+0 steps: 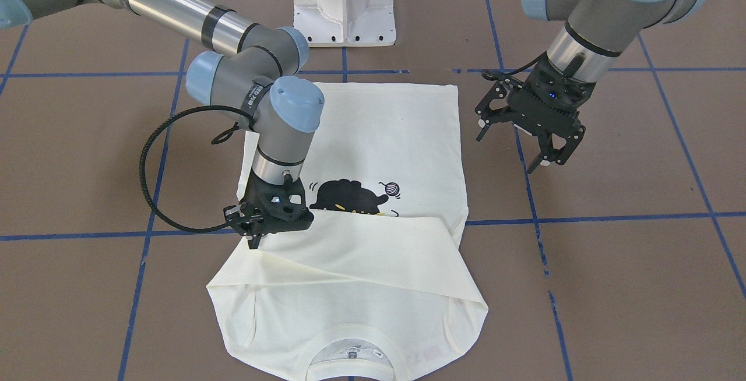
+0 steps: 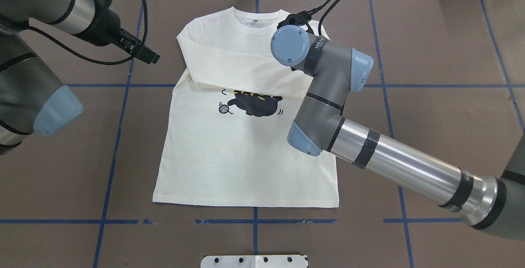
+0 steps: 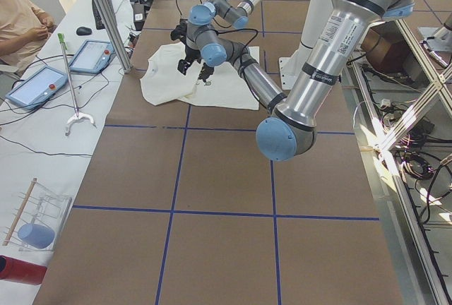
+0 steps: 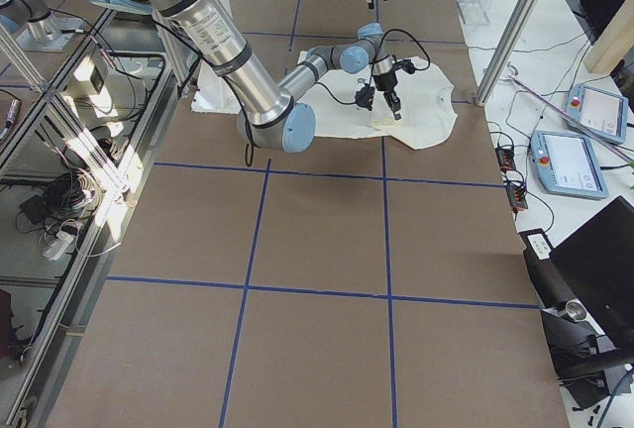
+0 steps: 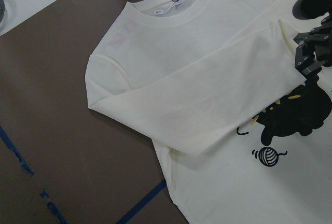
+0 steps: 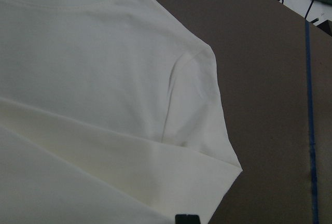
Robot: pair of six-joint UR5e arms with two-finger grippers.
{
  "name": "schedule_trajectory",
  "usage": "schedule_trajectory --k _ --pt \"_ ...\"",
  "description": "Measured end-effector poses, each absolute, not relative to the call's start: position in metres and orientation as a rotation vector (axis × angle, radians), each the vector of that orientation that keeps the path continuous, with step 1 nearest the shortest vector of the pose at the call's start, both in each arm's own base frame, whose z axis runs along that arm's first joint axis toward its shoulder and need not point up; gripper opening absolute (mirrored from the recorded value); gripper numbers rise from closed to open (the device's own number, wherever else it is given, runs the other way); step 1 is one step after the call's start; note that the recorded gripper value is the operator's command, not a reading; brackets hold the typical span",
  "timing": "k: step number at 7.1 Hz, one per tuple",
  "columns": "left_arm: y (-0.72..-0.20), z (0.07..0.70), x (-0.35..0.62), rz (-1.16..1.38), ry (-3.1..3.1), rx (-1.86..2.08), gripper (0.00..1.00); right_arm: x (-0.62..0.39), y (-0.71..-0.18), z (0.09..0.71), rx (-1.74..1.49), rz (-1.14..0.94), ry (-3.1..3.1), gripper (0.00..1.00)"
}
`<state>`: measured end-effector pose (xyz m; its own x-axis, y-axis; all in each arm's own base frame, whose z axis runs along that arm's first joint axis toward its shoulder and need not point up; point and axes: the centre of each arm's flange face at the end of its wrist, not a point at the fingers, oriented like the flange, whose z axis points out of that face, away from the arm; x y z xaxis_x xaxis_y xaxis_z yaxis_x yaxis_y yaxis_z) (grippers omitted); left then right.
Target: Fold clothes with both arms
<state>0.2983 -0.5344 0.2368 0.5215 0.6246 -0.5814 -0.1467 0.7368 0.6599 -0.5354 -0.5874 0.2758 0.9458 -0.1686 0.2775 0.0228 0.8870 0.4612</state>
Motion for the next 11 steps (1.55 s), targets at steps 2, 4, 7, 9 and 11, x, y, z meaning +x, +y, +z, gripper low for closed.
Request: schedule_trajectory --k 2,4,7,9,11 --pt "-0.533 0.234 0.297 0.495 0.916 0.595 1.00 -0.520 -0.598 0.293 0.485 -0.107 -0.314 1.00" --pt "-0.532 0.232 0.297 0.486 0.920 0.594 1.00 -0.519 -0.600 0.289 0.458 -0.083 -0.418 1.00" --pt "-0.514 0.229 0.316 0.316 0.990 0.522 1.00 -0.489 -0.570 0.275 0.332 0.120 -0.743 1.00" --pt "-0.473 0.243 0.357 0.148 1.054 0.473 0.96 -0.455 -0.475 0.280 0.262 0.256 -0.880 1.00" --pt "-0.420 0.267 0.375 0.034 1.102 0.410 0.90 -0.441 -0.337 0.280 0.205 0.405 -0.969 0.99"
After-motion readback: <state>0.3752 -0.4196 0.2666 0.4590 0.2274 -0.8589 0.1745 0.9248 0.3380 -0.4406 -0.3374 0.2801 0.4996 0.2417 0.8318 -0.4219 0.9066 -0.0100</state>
